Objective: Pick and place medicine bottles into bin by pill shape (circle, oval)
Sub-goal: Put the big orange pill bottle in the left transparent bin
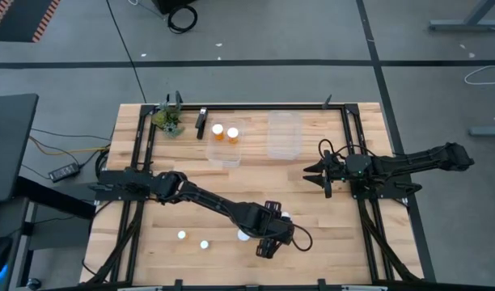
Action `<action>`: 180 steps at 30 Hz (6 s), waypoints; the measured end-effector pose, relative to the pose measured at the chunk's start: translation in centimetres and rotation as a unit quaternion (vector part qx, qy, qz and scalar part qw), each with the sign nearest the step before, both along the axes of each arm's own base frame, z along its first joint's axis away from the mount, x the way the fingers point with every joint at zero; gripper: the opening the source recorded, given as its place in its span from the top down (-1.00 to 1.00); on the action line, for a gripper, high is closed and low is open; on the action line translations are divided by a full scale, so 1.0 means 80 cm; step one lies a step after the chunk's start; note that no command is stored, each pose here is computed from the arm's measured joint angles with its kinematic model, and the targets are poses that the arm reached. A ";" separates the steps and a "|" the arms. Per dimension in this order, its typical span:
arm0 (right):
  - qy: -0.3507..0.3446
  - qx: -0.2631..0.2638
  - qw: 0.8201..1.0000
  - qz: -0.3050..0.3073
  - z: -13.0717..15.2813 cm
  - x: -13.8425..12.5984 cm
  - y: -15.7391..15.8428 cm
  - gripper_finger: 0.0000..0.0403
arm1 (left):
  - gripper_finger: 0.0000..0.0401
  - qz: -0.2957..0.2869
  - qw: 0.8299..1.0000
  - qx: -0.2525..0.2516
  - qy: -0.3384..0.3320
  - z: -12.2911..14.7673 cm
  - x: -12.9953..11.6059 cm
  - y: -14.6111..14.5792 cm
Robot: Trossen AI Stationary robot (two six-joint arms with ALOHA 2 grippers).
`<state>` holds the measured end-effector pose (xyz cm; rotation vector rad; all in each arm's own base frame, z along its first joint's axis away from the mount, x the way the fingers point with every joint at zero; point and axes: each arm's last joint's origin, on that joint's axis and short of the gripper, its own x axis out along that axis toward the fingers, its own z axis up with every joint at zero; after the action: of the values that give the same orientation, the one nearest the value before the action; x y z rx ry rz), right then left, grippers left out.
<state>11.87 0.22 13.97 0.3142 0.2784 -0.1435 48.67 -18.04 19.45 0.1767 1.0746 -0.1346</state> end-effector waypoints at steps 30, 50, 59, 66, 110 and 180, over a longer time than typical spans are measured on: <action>0.000 0.000 1.000 0.000 0.000 0.000 0.000 0.20 | -0.12 0.004 0.999 0.011 0.033 0.005 -0.010 0.005; 0.000 0.000 1.000 0.000 0.000 0.000 0.000 0.20 | -0.13 0.043 0.997 0.038 0.058 0.044 -0.021 0.053; 0.002 0.000 1.000 0.000 0.000 0.000 0.000 0.20 | -0.12 0.060 0.995 0.072 0.026 0.081 -0.031 0.072; 0.001 0.000 1.000 0.000 0.000 0.000 0.000 0.20 | -0.13 0.082 0.991 0.108 0.002 0.112 -0.038 0.100; 0.001 0.000 1.000 0.000 0.000 0.000 0.000 0.20 | -0.11 0.273 0.928 0.235 0.099 0.179 -0.107 0.265; 0.002 0.000 1.000 0.000 0.000 0.000 0.000 0.20 | -0.13 0.348 0.931 0.104 0.026 0.064 -0.207 0.310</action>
<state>11.86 0.22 13.94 0.3137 0.2817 -0.1444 32.14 6.80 24.59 -0.0264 1.1460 0.6205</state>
